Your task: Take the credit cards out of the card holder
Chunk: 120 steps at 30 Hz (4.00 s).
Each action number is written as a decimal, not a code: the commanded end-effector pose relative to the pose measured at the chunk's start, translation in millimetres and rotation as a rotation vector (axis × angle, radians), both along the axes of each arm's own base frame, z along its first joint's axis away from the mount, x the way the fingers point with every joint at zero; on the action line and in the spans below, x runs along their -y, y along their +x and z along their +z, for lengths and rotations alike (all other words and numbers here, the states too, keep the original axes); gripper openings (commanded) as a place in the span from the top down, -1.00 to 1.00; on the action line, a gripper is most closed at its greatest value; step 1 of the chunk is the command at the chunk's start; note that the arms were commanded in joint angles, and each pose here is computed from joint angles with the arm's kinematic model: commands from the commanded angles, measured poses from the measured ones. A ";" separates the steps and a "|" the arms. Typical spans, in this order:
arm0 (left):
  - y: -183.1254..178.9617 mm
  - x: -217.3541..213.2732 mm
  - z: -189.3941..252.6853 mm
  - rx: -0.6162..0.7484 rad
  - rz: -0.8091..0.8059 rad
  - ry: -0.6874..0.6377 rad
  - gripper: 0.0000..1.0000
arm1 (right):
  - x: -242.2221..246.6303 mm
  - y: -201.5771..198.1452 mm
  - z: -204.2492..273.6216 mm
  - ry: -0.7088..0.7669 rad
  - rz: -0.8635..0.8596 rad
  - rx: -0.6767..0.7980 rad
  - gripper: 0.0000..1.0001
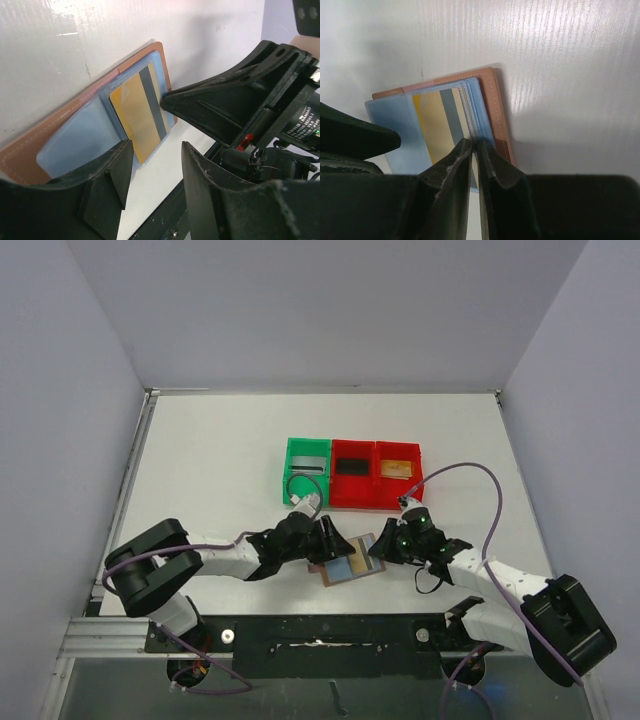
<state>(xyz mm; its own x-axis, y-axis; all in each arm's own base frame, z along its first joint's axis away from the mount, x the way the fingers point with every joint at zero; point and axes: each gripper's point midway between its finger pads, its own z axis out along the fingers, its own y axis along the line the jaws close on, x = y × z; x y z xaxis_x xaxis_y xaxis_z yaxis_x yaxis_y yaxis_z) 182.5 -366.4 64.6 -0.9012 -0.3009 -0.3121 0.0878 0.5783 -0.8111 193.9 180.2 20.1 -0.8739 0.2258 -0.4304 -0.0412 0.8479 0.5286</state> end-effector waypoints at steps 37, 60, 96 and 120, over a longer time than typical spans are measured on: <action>-0.5 5.0 -31.2 -0.014 0.182 0.030 0.72 | -7.3 -25.2 -15.5 0.057 0.038 -0.056 0.75; -4.4 -12.8 -31.6 0.024 0.167 0.116 1.00 | 1.9 -21.5 -16.5 0.003 0.008 -0.051 0.73; -7.2 9.7 -36.8 0.058 0.080 0.181 1.00 | -20.9 -29.8 -9.3 0.056 0.185 -0.044 0.66; -12.7 -21.3 -35.3 0.057 0.134 0.192 1.00 | -10.1 -15.1 2.6 0.005 0.122 -0.010 0.45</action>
<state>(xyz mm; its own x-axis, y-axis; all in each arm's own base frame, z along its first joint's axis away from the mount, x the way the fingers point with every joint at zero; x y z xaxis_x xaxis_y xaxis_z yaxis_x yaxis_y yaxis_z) 168.6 -345.5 22.4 -0.8472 -0.3363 -0.4112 0.0340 0.7381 -0.6738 185.9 193.9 21.7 -0.8847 0.1597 -0.4379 -0.1304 0.8171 0.5615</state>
